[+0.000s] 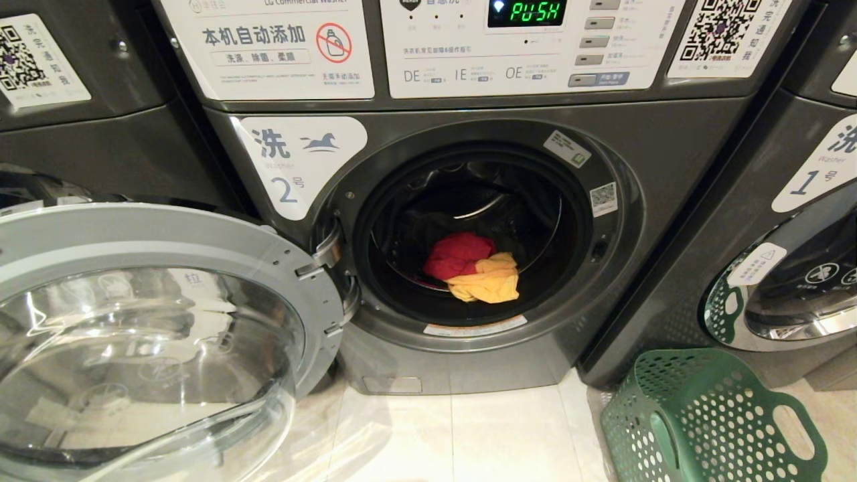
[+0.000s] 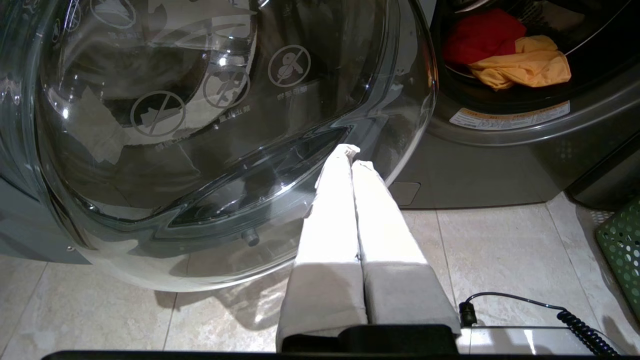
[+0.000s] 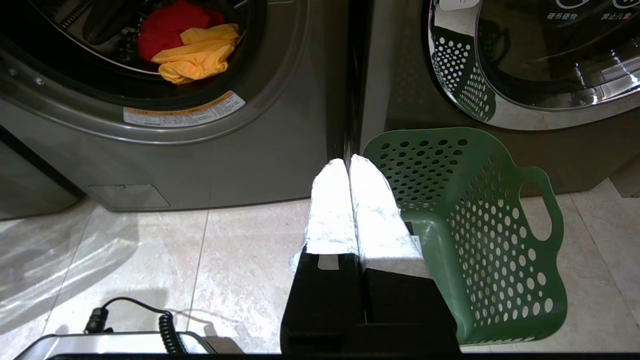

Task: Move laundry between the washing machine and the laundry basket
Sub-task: Pick a cloth and place it into the basket

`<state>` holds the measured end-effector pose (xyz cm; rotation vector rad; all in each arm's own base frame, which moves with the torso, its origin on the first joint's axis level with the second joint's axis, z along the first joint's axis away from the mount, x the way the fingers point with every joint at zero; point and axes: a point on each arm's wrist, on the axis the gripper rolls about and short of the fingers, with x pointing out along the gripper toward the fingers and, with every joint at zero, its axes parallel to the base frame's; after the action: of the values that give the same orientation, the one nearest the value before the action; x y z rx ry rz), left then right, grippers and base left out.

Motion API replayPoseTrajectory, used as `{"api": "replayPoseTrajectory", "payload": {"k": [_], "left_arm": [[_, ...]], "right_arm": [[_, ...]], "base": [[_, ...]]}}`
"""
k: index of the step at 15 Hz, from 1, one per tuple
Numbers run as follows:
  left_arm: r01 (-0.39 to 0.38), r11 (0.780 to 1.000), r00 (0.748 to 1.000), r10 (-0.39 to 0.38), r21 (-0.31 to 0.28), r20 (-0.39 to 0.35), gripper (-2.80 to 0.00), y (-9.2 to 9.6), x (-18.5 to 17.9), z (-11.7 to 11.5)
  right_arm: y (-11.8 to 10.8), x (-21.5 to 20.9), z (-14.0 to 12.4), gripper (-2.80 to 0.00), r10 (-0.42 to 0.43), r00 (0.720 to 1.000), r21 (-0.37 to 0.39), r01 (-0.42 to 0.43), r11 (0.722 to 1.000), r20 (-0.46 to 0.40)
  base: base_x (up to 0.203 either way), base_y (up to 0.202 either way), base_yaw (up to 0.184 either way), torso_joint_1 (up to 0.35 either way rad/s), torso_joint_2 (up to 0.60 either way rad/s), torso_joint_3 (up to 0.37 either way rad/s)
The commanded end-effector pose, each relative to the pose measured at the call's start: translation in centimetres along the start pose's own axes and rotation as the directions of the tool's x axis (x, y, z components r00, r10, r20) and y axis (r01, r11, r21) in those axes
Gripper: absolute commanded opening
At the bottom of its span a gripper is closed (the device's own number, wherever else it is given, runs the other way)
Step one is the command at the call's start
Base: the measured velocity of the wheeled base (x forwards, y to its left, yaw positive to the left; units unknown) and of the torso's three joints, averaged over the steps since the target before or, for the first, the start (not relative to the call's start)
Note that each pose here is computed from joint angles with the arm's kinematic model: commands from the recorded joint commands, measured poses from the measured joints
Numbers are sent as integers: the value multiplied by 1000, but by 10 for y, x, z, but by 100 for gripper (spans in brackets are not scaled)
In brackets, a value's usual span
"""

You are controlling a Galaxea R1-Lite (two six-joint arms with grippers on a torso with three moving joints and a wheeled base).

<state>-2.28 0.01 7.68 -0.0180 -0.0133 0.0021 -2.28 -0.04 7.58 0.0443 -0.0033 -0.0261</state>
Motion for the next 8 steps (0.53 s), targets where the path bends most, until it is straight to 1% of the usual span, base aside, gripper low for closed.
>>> {"api": "replayPoseTrajectory", "payload": {"k": [1,8], "left_arm": [[1,1000,1000,-1,0,-1,-280,0,0,0],[1,1000,1000,-1,0,-1,-280,0,0,0]], "right_arm": [[0,0,0,-280,0,1000,0,0,1000,-1],[0,0,0,-280,0,1000,0,0,1000,-1]], "base": [[0,0,0,0,0,0],[0,0,0,0,0,0]]}}
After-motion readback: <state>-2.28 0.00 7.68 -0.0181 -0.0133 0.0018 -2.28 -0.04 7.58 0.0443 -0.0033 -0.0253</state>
